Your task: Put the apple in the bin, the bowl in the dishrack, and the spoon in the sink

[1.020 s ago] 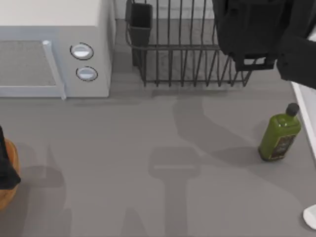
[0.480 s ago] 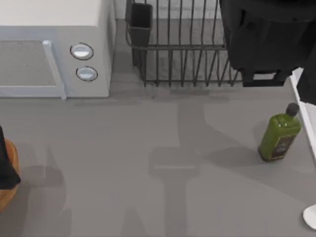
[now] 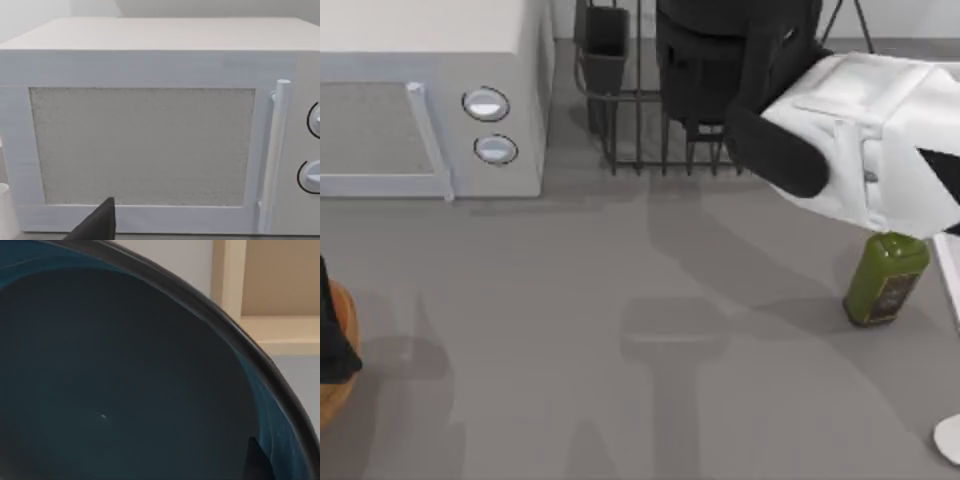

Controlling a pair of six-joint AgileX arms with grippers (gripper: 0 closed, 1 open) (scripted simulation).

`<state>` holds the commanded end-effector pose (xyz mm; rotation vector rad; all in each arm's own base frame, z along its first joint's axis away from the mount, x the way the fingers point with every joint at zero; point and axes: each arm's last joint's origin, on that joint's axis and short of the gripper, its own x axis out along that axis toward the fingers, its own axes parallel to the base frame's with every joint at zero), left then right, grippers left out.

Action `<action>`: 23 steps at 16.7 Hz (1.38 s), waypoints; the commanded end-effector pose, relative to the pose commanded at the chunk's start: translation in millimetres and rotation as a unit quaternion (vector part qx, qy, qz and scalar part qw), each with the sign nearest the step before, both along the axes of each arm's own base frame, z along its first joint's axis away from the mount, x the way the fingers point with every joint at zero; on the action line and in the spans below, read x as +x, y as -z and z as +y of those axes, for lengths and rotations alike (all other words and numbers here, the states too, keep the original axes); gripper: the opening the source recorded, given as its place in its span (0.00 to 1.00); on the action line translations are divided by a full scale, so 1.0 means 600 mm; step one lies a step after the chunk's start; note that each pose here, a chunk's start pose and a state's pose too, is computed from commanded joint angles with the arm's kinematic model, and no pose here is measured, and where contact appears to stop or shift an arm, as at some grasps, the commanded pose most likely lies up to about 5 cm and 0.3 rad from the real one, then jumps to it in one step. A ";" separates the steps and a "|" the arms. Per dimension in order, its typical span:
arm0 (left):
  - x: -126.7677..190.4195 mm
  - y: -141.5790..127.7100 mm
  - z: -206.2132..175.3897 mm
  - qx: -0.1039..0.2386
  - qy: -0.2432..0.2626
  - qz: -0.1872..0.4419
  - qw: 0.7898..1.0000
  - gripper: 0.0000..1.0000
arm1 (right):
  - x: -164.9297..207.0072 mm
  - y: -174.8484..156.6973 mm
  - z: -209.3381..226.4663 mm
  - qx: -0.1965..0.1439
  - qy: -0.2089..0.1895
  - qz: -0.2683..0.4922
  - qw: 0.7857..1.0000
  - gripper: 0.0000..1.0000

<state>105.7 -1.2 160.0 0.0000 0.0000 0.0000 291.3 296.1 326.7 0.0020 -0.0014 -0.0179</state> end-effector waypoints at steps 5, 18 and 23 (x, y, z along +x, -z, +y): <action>0.000 0.000 0.000 0.000 0.000 0.000 1.000 1.00 | 0.125 0.144 -0.036 0.001 -0.003 -0.003 1.000 0.00; 0.000 0.000 0.000 0.000 0.000 0.000 1.000 1.00 | 0.152 0.179 -0.056 -0.001 -0.004 0.001 1.000 0.45; 0.000 0.000 0.000 0.000 0.000 0.000 1.000 1.00 | 0.152 0.179 -0.056 -0.001 -0.004 0.001 1.000 0.83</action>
